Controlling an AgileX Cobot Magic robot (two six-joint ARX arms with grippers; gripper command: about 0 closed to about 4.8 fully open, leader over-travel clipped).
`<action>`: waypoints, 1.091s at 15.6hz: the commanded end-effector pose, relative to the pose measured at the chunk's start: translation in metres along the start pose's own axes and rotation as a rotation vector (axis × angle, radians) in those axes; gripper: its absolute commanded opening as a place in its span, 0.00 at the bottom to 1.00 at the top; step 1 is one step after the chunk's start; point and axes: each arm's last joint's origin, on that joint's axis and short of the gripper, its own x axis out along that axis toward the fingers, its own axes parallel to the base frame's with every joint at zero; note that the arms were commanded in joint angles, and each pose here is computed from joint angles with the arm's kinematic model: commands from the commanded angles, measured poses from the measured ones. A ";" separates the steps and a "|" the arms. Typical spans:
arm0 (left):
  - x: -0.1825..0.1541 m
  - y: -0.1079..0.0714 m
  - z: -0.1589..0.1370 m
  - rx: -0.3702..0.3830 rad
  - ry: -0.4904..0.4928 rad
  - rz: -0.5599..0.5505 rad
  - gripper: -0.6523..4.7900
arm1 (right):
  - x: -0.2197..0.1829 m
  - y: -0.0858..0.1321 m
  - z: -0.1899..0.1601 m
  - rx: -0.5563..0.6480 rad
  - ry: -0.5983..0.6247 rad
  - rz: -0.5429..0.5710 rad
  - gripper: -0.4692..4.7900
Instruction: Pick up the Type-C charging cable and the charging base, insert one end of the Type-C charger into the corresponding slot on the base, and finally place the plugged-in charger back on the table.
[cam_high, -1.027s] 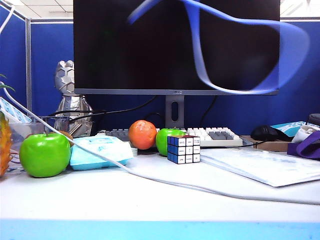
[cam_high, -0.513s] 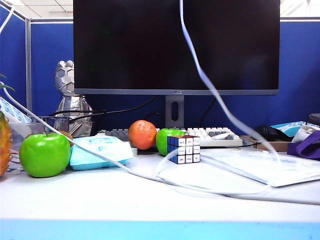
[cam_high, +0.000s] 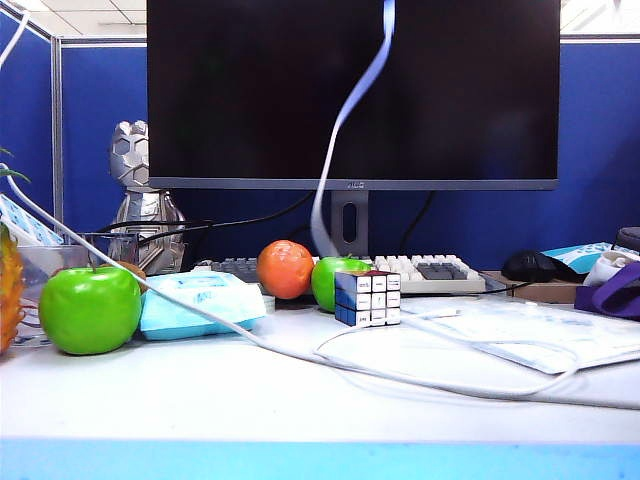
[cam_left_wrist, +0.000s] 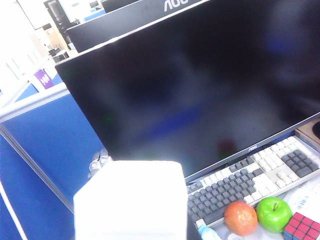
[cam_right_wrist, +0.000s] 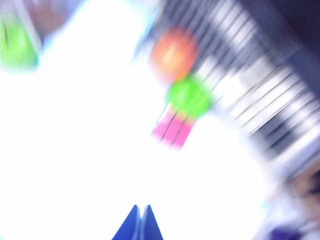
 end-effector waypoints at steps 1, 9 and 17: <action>-0.003 0.003 0.004 -0.020 -0.032 0.007 0.11 | 0.041 0.001 -0.002 0.014 0.096 0.092 0.08; -0.003 0.003 0.004 -0.020 -0.032 0.007 0.11 | 0.103 0.005 -0.016 0.048 0.273 0.152 0.89; -0.003 0.003 0.004 -0.020 -0.032 0.007 0.11 | 0.103 0.004 -0.016 0.066 0.301 0.086 0.82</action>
